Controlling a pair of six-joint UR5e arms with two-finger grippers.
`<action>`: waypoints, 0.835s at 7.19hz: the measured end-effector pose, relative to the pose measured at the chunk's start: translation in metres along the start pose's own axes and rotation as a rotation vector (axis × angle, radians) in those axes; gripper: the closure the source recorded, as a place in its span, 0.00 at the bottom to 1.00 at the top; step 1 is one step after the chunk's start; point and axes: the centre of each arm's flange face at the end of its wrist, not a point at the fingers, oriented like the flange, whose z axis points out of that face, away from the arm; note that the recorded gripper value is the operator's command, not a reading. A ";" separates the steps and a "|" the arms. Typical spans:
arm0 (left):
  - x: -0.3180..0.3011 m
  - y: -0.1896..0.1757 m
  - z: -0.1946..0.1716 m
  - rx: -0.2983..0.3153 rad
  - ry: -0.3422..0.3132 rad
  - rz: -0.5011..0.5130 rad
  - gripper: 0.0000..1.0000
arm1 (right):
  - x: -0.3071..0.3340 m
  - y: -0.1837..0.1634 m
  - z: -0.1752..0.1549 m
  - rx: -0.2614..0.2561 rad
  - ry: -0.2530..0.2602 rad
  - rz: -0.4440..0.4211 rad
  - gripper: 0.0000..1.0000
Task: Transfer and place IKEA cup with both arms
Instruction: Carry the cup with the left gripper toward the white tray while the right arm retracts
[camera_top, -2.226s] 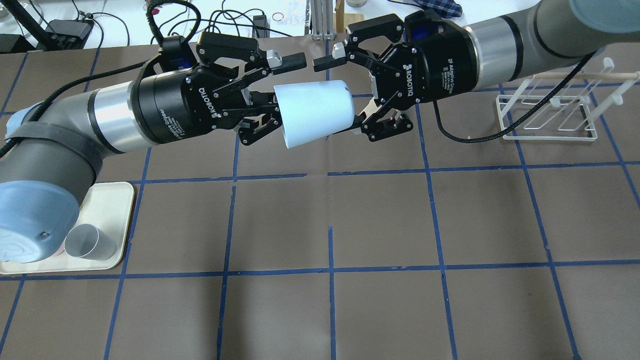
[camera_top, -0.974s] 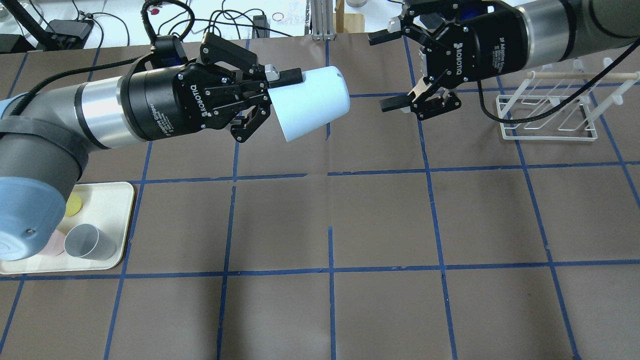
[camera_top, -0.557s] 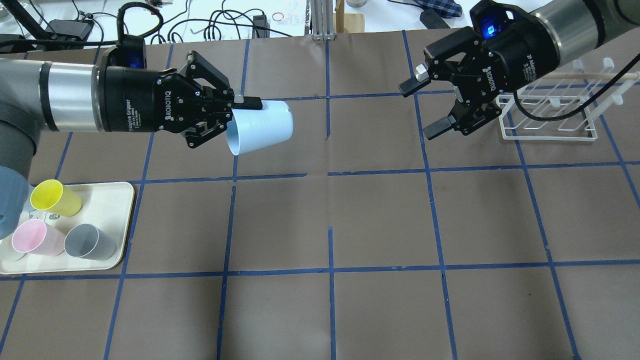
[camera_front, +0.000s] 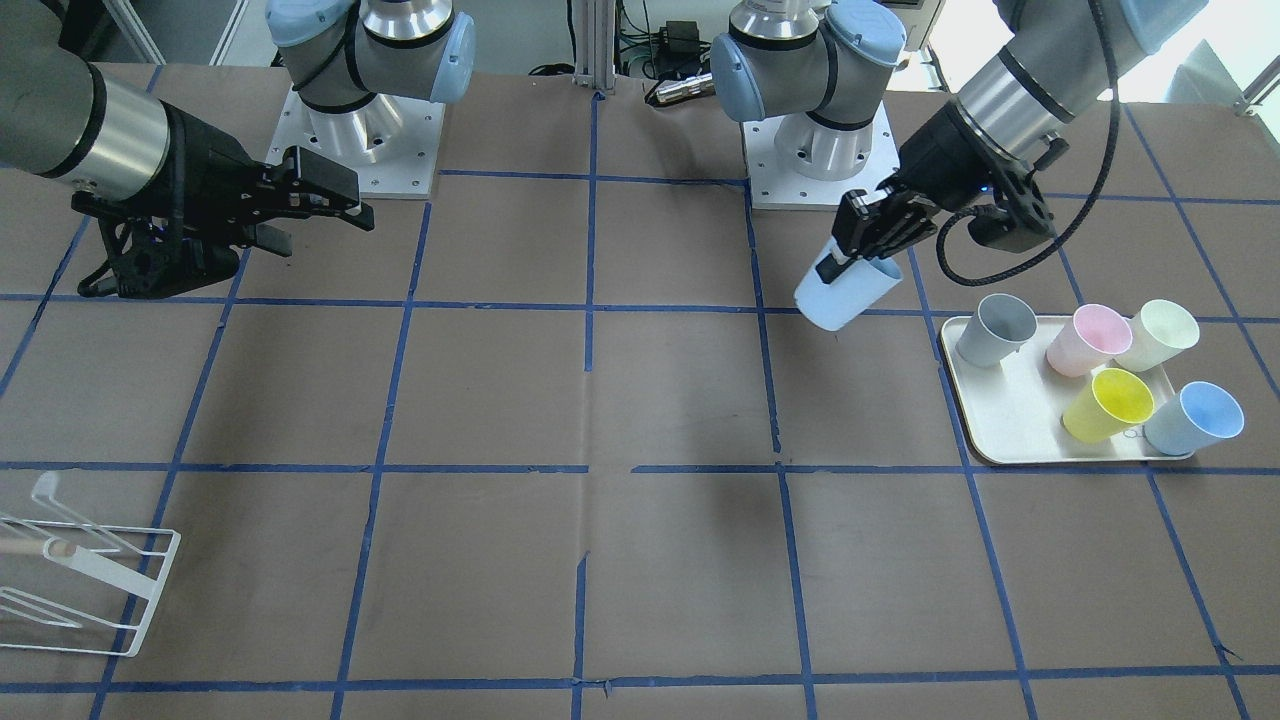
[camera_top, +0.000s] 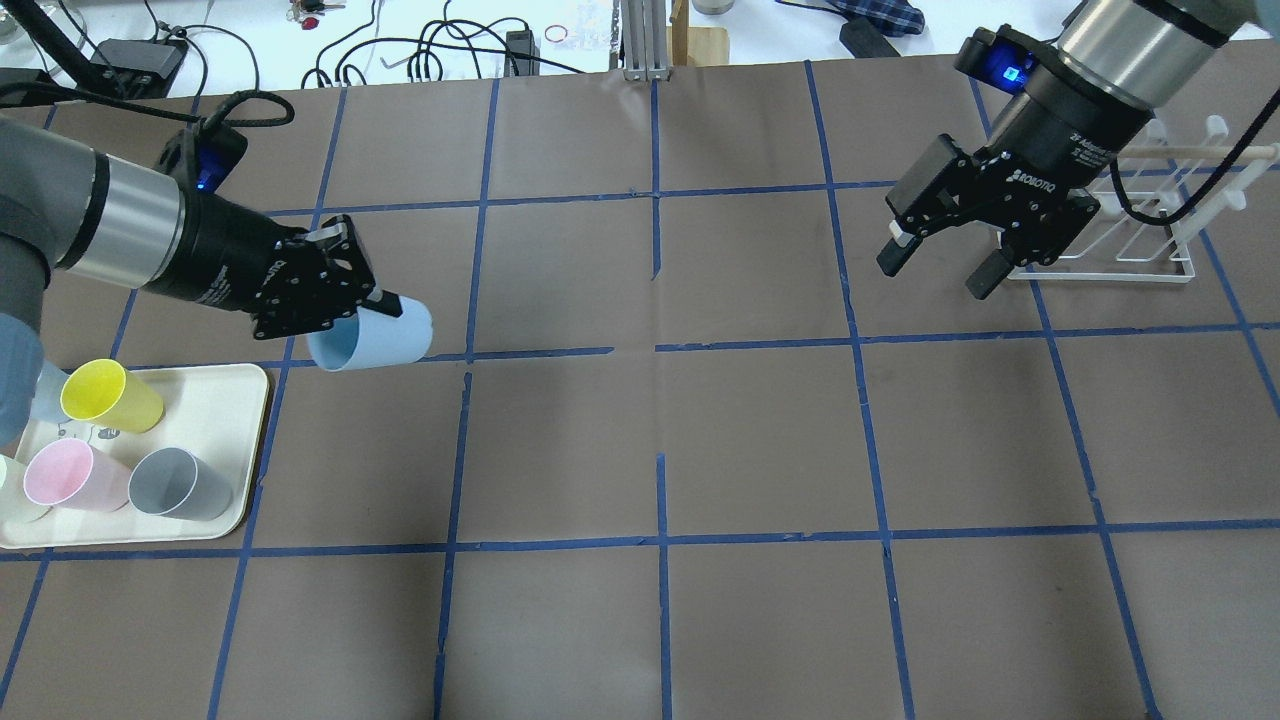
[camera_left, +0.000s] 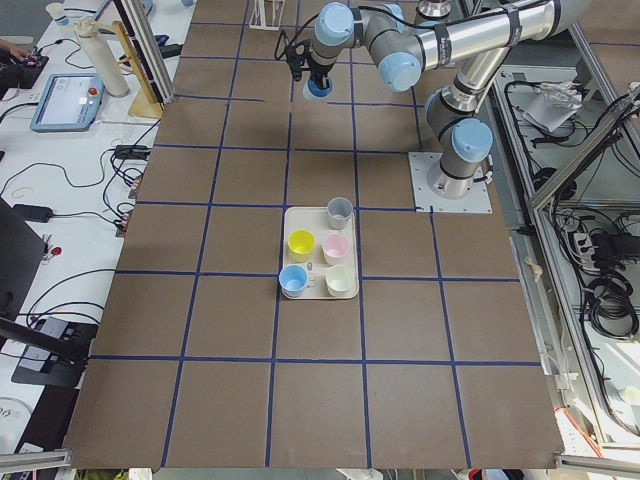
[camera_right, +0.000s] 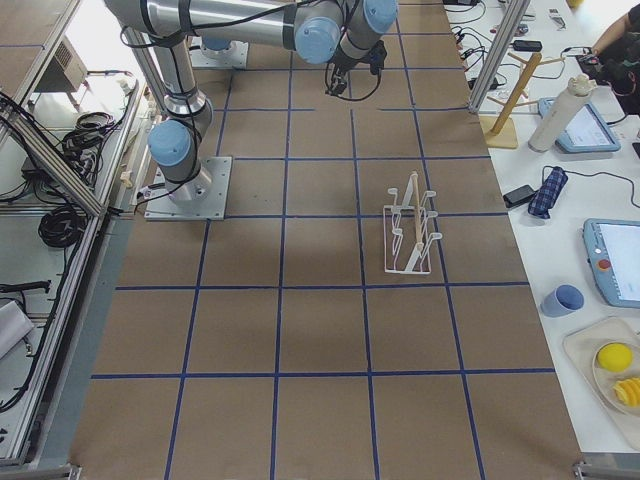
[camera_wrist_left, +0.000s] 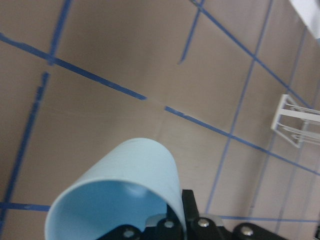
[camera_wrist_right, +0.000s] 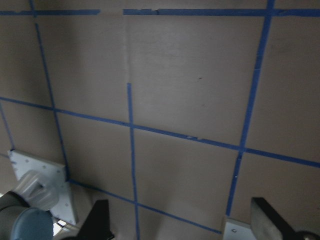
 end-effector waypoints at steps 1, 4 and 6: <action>-0.037 -0.014 -0.004 -0.012 -0.135 0.105 1.00 | -0.015 -0.005 0.002 0.042 0.120 0.009 0.00; -0.109 -0.068 -0.011 -0.125 -0.465 0.347 1.00 | -0.051 -0.014 -0.001 0.203 0.321 0.082 0.00; -0.131 -0.113 0.005 -0.186 -0.502 0.389 1.00 | -0.060 -0.017 -0.008 0.286 0.344 0.112 0.00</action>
